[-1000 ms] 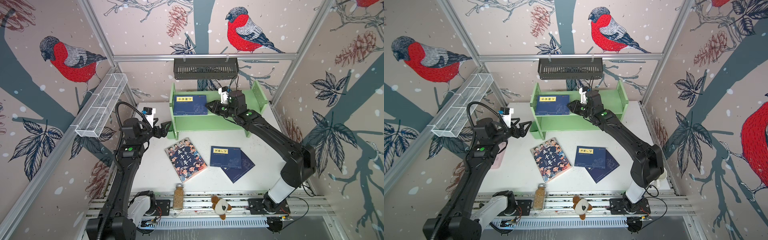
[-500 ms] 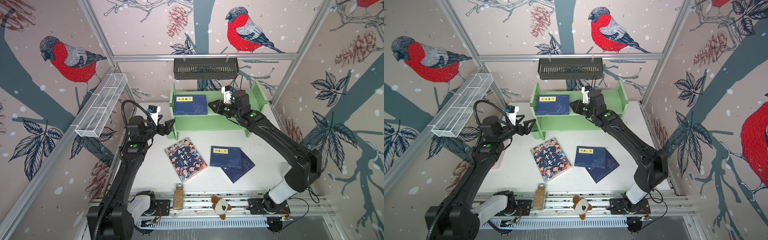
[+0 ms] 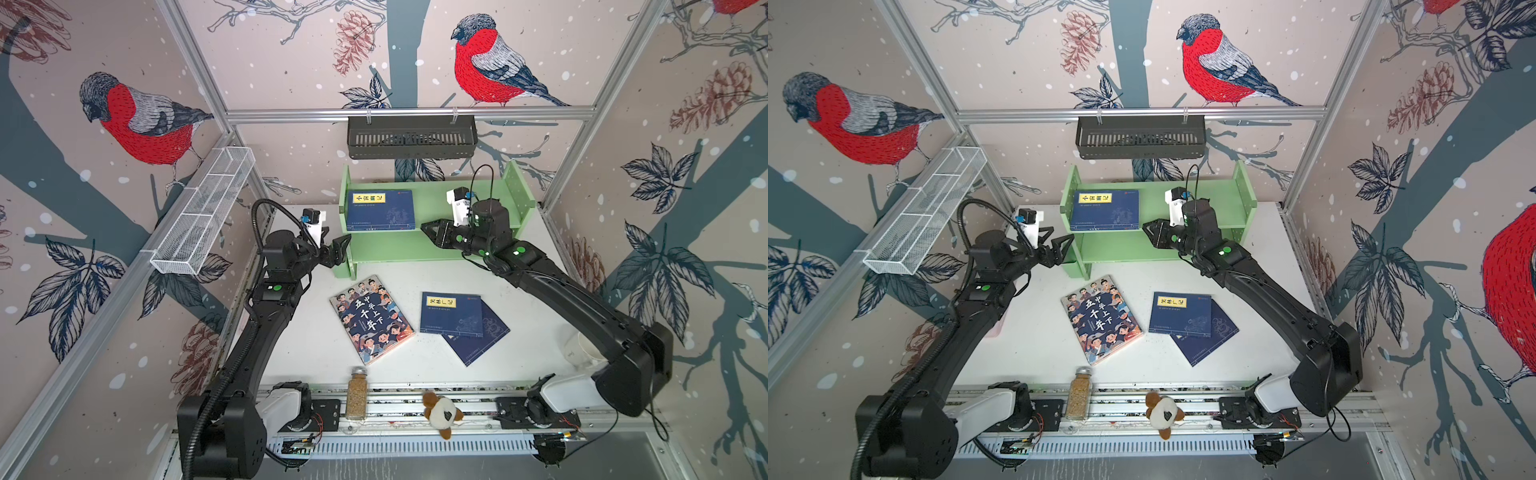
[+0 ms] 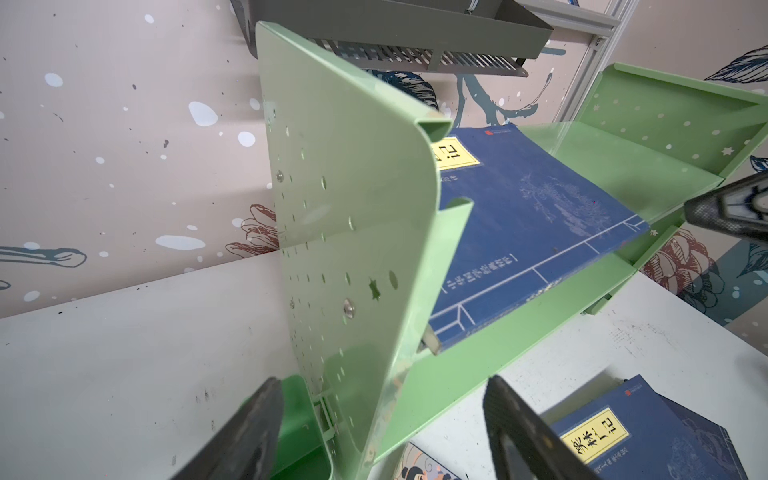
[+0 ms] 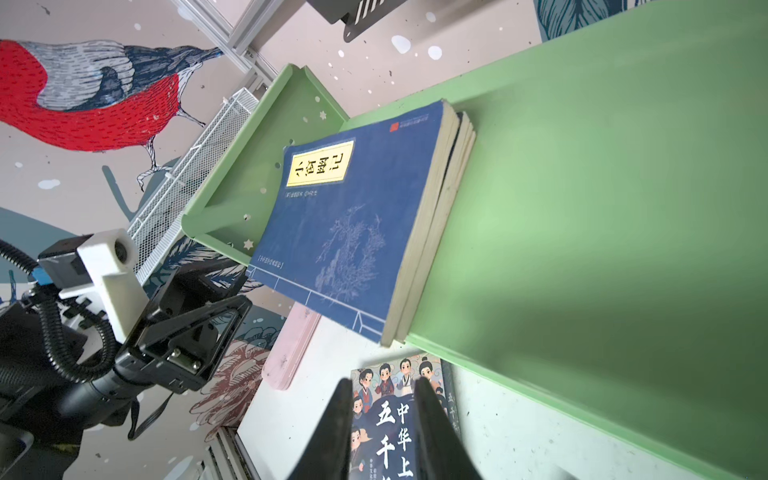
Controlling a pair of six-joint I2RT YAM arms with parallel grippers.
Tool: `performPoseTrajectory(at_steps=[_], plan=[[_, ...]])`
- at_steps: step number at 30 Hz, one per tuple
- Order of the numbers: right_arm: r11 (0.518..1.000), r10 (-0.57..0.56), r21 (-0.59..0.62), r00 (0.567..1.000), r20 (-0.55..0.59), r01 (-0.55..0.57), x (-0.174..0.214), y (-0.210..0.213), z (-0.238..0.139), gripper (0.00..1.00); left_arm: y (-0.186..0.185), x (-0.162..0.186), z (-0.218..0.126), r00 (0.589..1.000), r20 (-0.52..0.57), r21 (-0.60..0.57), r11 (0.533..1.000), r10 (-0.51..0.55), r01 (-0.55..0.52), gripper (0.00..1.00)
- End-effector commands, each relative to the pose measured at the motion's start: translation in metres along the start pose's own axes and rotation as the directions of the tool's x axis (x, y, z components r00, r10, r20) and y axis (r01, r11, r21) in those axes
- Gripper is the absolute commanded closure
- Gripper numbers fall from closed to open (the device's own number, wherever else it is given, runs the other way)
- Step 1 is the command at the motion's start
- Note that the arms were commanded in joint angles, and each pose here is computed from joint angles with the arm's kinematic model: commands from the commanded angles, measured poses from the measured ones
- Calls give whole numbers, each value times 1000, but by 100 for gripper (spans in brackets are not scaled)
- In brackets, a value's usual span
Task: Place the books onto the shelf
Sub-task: 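Push the dark-blue book flat against the shelf back with the right gripper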
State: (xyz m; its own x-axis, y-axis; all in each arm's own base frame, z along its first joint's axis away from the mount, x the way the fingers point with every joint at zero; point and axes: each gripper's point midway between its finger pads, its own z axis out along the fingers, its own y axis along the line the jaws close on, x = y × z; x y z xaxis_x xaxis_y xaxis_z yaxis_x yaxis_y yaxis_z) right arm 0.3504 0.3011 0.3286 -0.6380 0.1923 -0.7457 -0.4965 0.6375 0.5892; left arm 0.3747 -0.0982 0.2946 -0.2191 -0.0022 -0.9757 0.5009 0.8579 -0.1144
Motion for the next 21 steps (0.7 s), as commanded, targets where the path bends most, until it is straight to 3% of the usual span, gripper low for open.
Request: performPoseTrajectory(at_steps=[1,21], plan=[[999,-49,10,999,16,48,-3,0,1,71,-1,-15,2,998,58,7,1000,16,-17,25],[994,-97,44,995,-16,97,3,1,15,68,3,-18,12,997,83,5,1000,-3,3,30]])
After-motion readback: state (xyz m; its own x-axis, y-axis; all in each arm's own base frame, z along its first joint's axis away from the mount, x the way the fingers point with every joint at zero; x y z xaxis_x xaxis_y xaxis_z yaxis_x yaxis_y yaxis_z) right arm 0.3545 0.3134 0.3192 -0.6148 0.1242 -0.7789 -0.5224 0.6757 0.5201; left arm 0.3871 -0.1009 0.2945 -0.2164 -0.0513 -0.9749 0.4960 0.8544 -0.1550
